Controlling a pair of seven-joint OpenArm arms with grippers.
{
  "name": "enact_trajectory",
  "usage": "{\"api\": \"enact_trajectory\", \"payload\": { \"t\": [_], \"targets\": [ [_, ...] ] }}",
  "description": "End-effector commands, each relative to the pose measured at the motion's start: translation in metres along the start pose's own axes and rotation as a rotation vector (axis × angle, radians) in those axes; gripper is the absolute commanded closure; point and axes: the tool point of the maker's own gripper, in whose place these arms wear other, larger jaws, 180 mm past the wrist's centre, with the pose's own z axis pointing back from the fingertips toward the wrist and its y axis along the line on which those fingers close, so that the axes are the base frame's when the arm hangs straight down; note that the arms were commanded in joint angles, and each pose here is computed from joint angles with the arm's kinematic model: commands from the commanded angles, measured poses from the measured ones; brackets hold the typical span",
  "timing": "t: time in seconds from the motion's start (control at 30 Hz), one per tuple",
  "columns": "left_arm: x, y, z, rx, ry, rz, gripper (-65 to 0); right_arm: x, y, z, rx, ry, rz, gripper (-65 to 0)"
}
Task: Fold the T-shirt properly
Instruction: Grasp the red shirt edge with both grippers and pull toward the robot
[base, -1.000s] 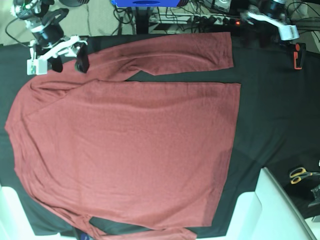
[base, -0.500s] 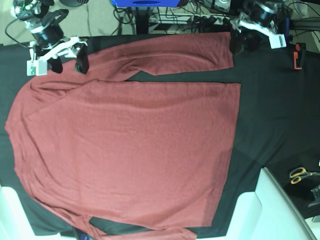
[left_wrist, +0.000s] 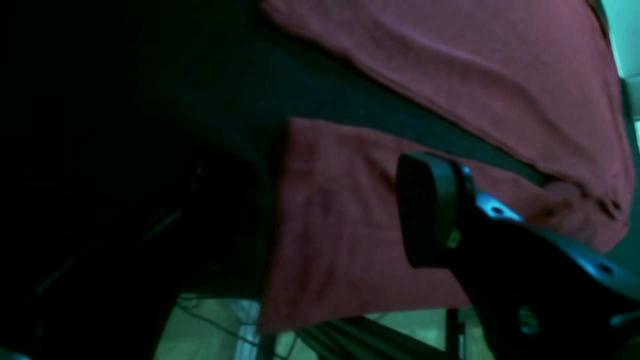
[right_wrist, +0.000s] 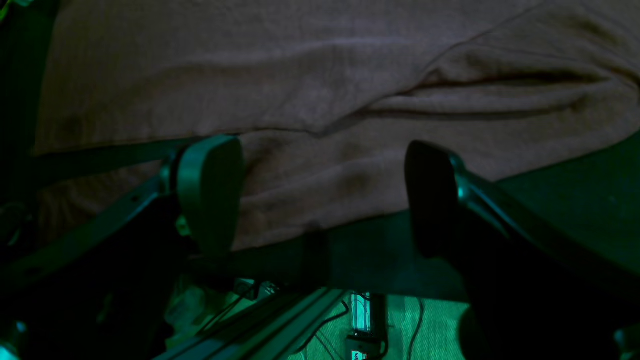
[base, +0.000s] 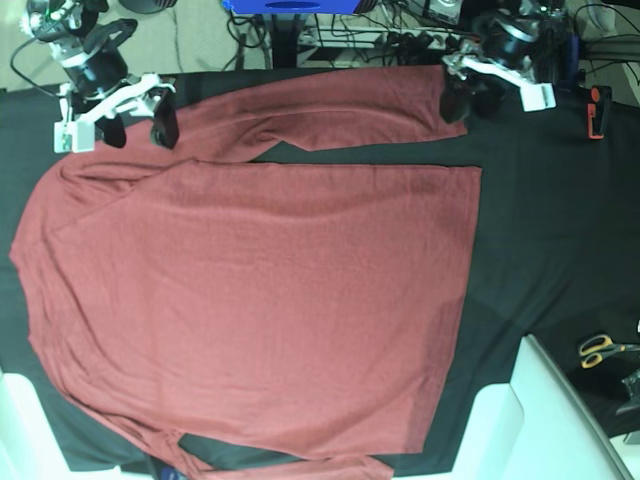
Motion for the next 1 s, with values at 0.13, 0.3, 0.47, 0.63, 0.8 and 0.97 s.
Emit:
{"api": "enact_trajectory", "payload": {
  "t": [0.13, 0.3, 0.47, 0.63, 0.8, 0.97],
  "targets": [
    [-0.034, -0.022, -0.002, -0.058, 0.106, -0.002, -44.8, 0.009, 0.001, 0.003, 0.007, -0.035, 0.005, -48.0],
    [-0.035, -0.022, -0.002, -0.058, 0.105, 0.003, -44.8, 0.008, 0.001, 0.003, 0.006, -0.034, 0.005, -48.0],
    [-0.034, -0.022, -0.003, -0.059, 0.103, 0.002, -35.5, 0.010, -0.004, 0.004, -0.007, -0.038, 0.005, -48.0],
    [-0.029, -0.027, -0.009, -0.074, 0.091, 0.002, -6.4, 0.023, -0.032, 0.012, -0.112, -0.107, -0.059, -48.0],
    [-0.023, -0.030, -0.013, -0.083, 0.077, -0.002, 0.0, 0.017, -0.062, 0.004, -0.186, -0.073, -0.126, -48.0],
    [-0.022, -0.030, -0.013, -0.084, 0.078, -0.007, 0.0, -0.002, -0.115, -0.009, -0.263, 0.001, -0.348, -45.5]
  ]
}}
